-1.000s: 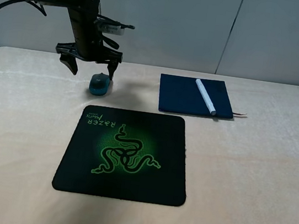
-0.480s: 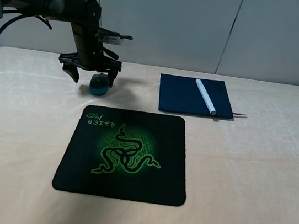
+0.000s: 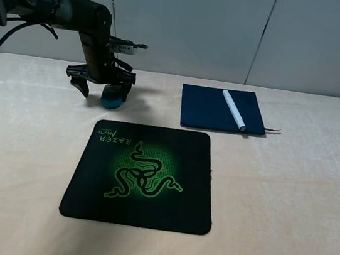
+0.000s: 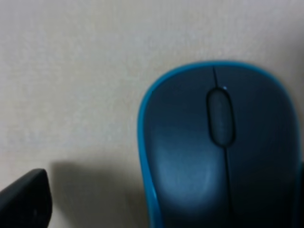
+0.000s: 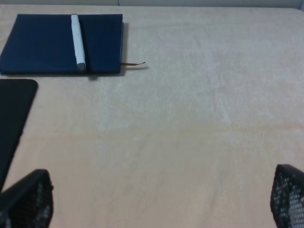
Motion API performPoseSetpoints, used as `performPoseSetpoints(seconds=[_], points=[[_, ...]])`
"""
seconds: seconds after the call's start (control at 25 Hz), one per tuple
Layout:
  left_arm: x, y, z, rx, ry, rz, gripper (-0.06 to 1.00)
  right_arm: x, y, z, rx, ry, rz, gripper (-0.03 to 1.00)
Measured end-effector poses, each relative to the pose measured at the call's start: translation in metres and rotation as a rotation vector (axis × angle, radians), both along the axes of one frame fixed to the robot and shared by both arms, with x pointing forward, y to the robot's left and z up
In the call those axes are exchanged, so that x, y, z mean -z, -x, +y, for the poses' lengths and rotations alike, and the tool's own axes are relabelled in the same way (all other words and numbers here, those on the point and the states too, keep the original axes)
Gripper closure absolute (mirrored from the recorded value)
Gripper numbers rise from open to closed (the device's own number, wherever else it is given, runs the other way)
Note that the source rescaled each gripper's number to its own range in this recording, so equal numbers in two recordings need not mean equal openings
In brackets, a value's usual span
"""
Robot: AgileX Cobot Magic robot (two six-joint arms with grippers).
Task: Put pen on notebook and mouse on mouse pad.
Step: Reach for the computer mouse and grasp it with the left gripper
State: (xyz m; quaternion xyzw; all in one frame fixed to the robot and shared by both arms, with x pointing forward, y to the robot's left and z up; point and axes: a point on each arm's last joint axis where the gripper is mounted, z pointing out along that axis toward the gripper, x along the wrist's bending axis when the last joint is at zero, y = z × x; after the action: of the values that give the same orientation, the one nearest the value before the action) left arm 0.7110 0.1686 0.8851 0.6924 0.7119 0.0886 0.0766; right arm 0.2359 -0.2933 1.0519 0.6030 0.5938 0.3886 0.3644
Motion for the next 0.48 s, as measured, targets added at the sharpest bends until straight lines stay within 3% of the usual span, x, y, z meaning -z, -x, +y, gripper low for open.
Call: performPoseSetpoints(seconds=[0.08,0.16,0.36,0.48], points=[[0.0,-0.0002,-0.0002,0.0,0.002,-0.003,0.08,0.0,0.0,0.0,0.0,0.0,0.0,-0.03],[-0.0003,-0.0004,-0.0003,0.0,0.003,-0.004,0.22,0.0,0.0,0.0,0.0,0.0,0.0,-0.03],[-0.0004,-0.0007,-0.0005,0.0,0.005,-0.007,0.94,0.0,0.0,0.0,0.0,0.0,0.0,-0.03],[-0.0004,-0.0007,-0.0005,0.001,0.005,-0.007,0.94,0.0,0.0,0.0,0.0,0.0,0.0,-0.03]])
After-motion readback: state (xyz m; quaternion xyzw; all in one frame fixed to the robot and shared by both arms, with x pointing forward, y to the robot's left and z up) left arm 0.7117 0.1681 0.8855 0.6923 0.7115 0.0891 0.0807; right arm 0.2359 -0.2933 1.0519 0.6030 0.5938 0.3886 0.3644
